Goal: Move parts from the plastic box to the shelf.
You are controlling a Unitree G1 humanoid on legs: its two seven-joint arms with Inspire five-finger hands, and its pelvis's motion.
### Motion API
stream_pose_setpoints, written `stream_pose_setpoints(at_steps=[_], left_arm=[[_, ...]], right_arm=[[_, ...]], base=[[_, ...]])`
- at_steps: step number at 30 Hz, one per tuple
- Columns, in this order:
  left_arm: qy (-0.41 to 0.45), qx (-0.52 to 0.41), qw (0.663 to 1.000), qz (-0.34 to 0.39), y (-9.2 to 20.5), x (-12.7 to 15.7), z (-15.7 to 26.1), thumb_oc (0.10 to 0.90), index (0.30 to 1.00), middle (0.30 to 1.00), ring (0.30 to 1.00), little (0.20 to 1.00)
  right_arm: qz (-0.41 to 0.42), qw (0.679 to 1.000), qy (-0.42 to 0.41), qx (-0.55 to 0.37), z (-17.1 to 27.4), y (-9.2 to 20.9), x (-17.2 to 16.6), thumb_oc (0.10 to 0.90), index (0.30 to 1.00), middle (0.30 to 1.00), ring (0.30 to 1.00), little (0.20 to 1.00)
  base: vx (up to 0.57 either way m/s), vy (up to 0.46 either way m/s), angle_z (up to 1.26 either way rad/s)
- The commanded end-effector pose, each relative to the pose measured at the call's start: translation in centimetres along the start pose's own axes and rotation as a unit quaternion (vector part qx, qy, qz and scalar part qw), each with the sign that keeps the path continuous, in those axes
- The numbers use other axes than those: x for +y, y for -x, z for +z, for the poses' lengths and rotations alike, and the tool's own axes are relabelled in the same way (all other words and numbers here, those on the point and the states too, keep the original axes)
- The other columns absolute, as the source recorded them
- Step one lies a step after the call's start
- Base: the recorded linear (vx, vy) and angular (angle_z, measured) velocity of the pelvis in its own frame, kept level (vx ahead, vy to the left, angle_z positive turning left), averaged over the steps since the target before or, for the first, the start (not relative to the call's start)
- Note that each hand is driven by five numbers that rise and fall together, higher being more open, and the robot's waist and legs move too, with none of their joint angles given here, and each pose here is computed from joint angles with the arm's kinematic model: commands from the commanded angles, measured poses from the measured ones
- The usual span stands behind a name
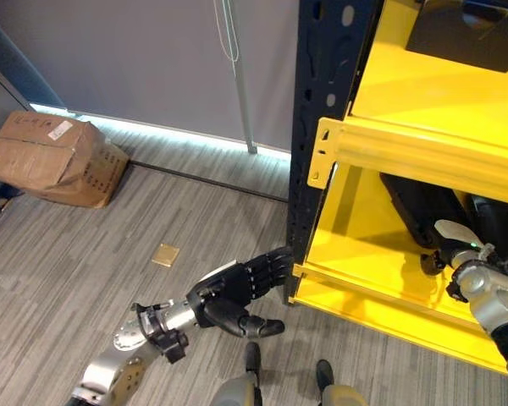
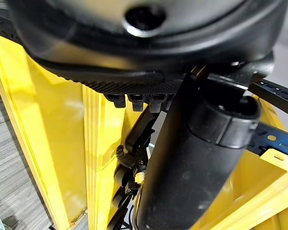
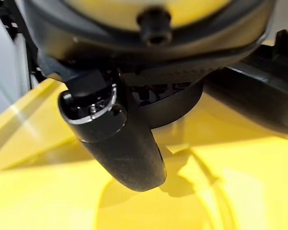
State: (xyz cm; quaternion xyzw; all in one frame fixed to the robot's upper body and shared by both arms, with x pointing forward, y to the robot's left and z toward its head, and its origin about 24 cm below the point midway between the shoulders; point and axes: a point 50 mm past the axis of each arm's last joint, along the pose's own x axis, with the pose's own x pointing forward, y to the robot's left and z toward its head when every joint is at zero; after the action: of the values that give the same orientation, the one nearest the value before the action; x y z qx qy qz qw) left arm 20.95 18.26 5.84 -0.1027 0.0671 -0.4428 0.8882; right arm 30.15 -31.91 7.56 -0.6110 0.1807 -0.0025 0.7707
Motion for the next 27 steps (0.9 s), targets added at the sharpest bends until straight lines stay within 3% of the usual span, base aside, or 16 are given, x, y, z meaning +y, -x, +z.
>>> stream_pose_setpoints(at_steps=[1,9,27], left_arm=[[-0.031,-0.089,0.994,-0.051,-1.3,-1.2,2.4,0.9,1.0,1.0,1.0,1.0],[-0.034,-0.091,0.994,-0.045,-1.5,-1.3,2.2,0.9,1.0,1.0,1.0,1.0],[-0.026,-0.092,0.994,-0.046,-1.6,-1.4,2.0,0.9,1.0,1.0,1.0,1.0]], right_arm=[[-0.042,0.997,0.018,-0.061,2.7,0.0,-2.3,0.9,1.0,1.0,1.0,1.0],[-0.066,0.991,-0.06,-0.1,5.3,0.3,-2.7,0.9,1.0,1.0,1.0,1.0],[-0.117,0.978,-0.12,-0.126,6.8,0.1,-4.3,0.9,1.0,1.0,1.0,1.0]], base=[[0.0,0.012,-0.04],[-0.01,0.016,-0.05],[0.0,0.0,0.0]])
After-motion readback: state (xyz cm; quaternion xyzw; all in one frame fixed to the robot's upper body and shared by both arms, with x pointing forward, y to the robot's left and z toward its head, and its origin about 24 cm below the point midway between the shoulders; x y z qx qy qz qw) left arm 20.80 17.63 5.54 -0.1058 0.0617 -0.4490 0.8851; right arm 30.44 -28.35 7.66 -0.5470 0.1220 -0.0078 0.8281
